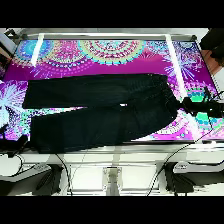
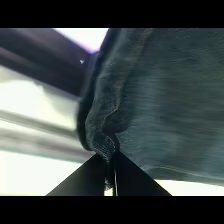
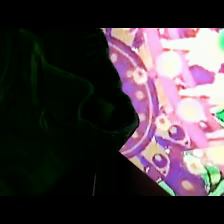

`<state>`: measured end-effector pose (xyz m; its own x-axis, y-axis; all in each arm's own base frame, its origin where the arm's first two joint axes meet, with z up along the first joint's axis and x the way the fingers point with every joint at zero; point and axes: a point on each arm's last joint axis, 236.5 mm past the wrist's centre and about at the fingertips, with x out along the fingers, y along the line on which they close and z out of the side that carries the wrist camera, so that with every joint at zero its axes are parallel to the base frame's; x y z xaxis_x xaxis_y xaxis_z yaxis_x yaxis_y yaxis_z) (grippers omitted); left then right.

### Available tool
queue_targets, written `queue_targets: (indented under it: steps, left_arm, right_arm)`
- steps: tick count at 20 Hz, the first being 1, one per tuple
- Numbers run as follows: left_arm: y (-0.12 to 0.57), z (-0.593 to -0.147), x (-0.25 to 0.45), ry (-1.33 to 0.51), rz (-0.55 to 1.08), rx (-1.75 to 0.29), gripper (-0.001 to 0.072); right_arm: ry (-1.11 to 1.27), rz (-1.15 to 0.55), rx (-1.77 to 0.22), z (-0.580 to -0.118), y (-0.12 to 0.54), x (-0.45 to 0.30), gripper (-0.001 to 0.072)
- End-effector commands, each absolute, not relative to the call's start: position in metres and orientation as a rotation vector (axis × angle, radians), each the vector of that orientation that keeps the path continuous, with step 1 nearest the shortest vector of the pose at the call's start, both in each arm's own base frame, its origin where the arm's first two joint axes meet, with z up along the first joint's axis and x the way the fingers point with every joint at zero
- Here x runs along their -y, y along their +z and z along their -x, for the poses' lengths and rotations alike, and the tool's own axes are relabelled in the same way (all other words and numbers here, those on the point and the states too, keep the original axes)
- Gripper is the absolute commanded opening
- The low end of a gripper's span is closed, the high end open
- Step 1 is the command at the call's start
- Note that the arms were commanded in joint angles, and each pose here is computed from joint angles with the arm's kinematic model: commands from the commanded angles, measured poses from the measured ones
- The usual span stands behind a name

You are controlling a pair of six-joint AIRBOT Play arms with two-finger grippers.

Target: Fold the clothes and pants, and hang the long-sleeved shirts on hangers.

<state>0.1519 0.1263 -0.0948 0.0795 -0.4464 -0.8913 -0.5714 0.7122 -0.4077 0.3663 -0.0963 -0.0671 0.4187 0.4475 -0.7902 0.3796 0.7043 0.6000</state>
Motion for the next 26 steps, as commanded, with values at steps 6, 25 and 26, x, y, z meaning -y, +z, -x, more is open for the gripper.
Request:
queue_targets:
  steps: [6,25,26]
  left_arm:
    - [0.012,-0.221,-0.172,0.271,1.026,-1.303,0.0034]
    - [0.116,-0.313,-0.159,0.192,1.119,-0.977,0.0032]
    - [0.108,-0.314,-0.158,0.197,1.094,-1.022,0.0031]
  right_arm:
    - [-0.126,-0.527,-1.382,-0.305,0.026,0.155,0.0024]
    - [-0.012,-0.500,-1.673,-0.237,0.044,0.132,0.0021]
    - [-0.012,-0.500,-1.672,-0.237,0.044,0.132,0.0021]
